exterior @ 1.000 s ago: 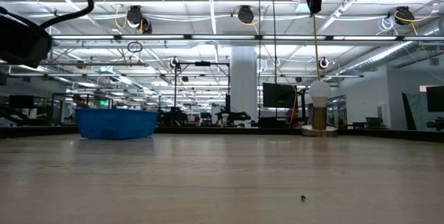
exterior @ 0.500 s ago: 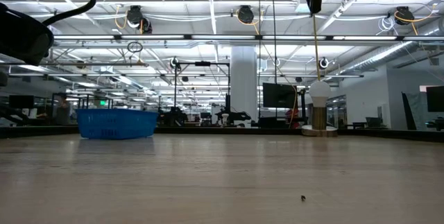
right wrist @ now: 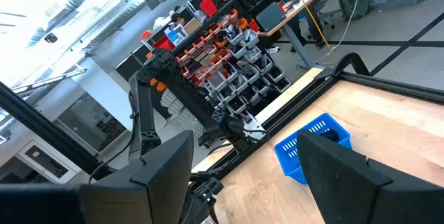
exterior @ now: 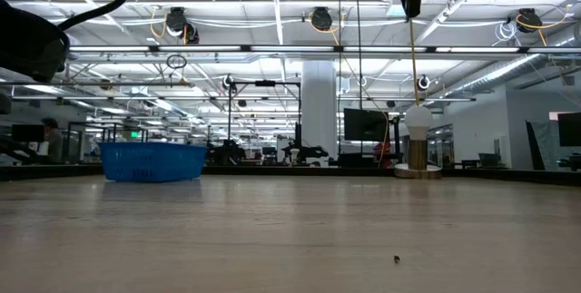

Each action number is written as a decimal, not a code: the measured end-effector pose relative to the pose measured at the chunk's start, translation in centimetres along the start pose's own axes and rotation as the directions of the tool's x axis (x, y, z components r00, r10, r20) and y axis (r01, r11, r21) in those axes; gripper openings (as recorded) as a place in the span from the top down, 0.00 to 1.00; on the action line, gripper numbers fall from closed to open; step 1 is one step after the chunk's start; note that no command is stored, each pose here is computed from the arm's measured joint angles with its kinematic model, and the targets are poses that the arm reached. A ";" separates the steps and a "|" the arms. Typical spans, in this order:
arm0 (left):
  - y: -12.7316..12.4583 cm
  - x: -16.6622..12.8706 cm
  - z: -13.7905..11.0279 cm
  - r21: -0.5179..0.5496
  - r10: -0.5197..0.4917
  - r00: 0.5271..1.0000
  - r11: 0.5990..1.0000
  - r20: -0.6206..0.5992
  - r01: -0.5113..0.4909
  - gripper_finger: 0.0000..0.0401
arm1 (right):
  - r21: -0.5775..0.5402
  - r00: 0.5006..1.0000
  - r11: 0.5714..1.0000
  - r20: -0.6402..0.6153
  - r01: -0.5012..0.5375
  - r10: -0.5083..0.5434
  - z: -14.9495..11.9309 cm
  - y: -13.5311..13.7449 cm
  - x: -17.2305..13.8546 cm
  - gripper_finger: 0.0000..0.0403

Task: Pick & Place Office items
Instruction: Put the violet charger adapter into the white bin

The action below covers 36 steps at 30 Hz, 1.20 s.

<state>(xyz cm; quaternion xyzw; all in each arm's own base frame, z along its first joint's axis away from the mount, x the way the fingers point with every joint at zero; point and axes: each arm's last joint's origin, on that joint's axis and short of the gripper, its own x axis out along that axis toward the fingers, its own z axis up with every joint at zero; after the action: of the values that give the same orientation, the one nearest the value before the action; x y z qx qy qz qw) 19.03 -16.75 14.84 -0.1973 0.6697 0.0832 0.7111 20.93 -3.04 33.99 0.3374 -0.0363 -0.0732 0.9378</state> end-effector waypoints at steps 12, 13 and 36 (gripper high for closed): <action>-0.3 0.0 0.2 -0.006 -0.031 0.999 0.999 0.015 0.031 0.67 | 0.000 1.000 1.000 0.000 0.000 0.000 0.0 0.0 0.0 0.38; -0.3 0.0 0.2 -0.013 -0.031 0.999 0.999 0.015 0.031 0.67 | 0.000 1.000 1.000 0.000 -0.001 0.001 0.0 0.0 0.0 0.38; 0.8 -8.1 4.1 -0.089 -0.167 0.919 0.973 0.358 0.211 0.65 | -0.025 1.000 1.000 0.026 -0.017 0.017 0.3 0.2 0.0 0.38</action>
<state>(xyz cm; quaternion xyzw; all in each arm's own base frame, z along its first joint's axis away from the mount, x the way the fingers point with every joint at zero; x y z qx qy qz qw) 21.81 -13.24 22.82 -0.2877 0.5047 0.0896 0.8090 20.91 -3.06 34.30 0.3245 -0.0507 -0.0701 0.9419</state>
